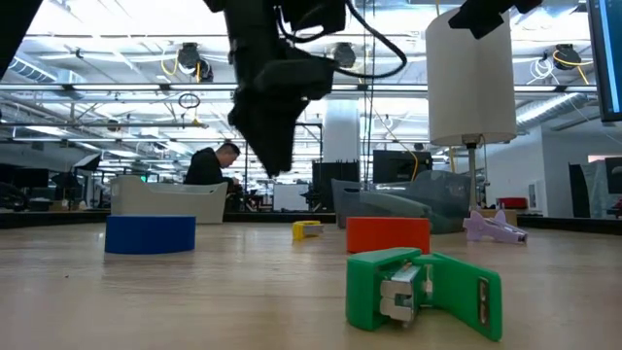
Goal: Pick and place Stapler, Stapler remover, tape
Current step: Put the small yellow stapler into the black bin
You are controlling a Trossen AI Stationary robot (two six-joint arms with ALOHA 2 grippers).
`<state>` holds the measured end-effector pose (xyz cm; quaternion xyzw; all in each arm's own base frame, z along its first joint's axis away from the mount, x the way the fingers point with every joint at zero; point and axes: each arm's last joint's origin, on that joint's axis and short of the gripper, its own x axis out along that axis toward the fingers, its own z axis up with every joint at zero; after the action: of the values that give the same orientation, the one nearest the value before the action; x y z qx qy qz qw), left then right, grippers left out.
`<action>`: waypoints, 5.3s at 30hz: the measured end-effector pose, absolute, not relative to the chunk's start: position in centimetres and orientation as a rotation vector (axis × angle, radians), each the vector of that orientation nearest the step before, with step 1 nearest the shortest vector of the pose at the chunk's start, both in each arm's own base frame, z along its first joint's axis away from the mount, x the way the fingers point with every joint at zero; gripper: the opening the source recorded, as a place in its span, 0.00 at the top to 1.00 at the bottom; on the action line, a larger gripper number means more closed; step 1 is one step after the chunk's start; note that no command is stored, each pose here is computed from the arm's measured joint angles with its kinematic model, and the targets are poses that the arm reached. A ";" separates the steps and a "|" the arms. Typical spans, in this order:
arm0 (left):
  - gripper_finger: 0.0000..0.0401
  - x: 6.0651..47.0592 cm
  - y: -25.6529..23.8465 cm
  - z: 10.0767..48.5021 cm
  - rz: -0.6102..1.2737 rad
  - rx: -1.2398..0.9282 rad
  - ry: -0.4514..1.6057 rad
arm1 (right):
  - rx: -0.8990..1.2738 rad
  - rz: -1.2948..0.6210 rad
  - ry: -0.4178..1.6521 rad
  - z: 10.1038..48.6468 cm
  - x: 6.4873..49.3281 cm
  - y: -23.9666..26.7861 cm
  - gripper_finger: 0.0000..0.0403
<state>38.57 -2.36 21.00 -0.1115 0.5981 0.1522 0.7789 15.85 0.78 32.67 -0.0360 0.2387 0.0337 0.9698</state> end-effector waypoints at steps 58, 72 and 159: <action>0.43 40.3 1.5 15.8 0.014 -0.042 1.180 | -0.051 -0.053 0.412 33.2 16.4 0.5 0.61; 0.43 40.6 1.8 15.3 -0.015 -0.025 1.164 | -0.043 -0.055 0.412 33.2 16.4 0.5 0.61; 0.81 40.3 0.6 30.6 -0.031 -0.446 0.358 | -0.058 -0.088 0.458 30.6 22.8 0.7 1.00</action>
<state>40.30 0.57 30.63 -0.2199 0.1767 -0.0152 0.9593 22.79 0.68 30.56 -0.0288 0.2271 -0.0438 0.9725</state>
